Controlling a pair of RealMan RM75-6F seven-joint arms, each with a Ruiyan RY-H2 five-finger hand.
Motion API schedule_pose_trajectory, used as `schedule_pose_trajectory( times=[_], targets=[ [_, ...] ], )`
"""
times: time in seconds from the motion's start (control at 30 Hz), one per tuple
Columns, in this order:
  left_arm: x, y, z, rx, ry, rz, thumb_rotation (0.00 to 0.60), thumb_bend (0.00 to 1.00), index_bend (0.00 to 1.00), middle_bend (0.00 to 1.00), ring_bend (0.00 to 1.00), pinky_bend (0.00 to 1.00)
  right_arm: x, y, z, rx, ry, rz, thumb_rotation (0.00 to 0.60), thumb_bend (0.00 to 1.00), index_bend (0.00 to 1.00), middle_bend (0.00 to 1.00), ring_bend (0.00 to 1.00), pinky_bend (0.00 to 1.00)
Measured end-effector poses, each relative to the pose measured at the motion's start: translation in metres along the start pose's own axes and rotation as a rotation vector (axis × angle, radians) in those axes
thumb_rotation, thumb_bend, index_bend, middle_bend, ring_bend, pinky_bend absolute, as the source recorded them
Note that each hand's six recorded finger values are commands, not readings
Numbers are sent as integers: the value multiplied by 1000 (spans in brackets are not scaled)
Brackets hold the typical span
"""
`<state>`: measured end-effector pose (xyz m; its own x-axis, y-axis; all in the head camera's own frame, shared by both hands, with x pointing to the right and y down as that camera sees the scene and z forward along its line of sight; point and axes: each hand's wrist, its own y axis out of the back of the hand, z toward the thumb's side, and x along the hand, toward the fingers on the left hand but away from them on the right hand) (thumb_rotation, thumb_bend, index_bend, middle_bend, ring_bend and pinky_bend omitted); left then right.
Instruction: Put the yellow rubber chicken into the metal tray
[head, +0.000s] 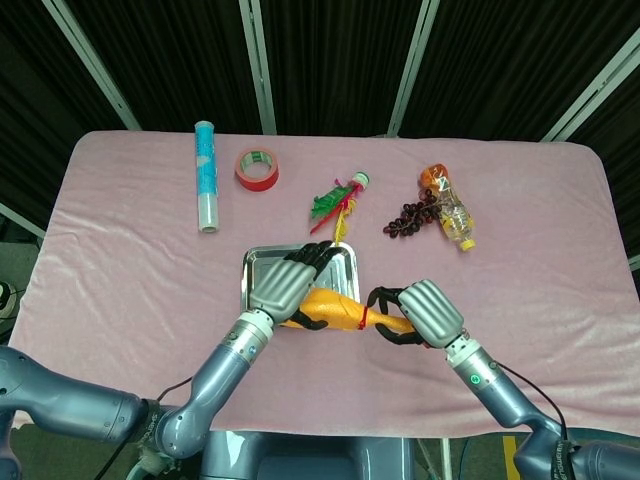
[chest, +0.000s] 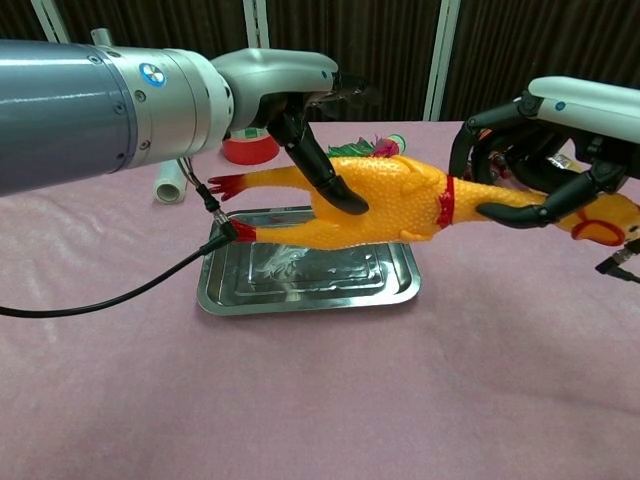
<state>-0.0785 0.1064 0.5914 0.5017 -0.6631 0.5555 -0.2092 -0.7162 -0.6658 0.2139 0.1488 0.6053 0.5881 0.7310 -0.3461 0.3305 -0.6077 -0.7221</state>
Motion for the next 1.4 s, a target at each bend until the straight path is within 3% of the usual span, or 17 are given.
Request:
schedule_pose_trajectory(
  times=[0.3, 0.63, 0.97, 1.4],
  targets=[
    [-12, 11, -10, -3, -6, 35, 535, 0, 0, 0, 0, 135, 3, 1, -6, -12, -12, -3, 600, 894, 1000, 790, 785, 886],
    [-57, 47, -45, -2, -26, 144, 535, 0, 0, 0, 0, 135, -4, 1, -22, -45, -40, -6, 600, 894, 1000, 790, 785, 886],
    [-116, 81, -96, -4, 17, 274, 536, 0, 0, 0, 0, 135, -40, -15, -13, -71, -2, 22, 600, 895, 1000, 790, 785, 885],
    [-155, 90, -153, -26, 124, 317, 536, 0, 0, 0, 0, 135, -91, -45, 16, -75, 61, 63, 600, 894, 1000, 790, 785, 886]
  ],
)
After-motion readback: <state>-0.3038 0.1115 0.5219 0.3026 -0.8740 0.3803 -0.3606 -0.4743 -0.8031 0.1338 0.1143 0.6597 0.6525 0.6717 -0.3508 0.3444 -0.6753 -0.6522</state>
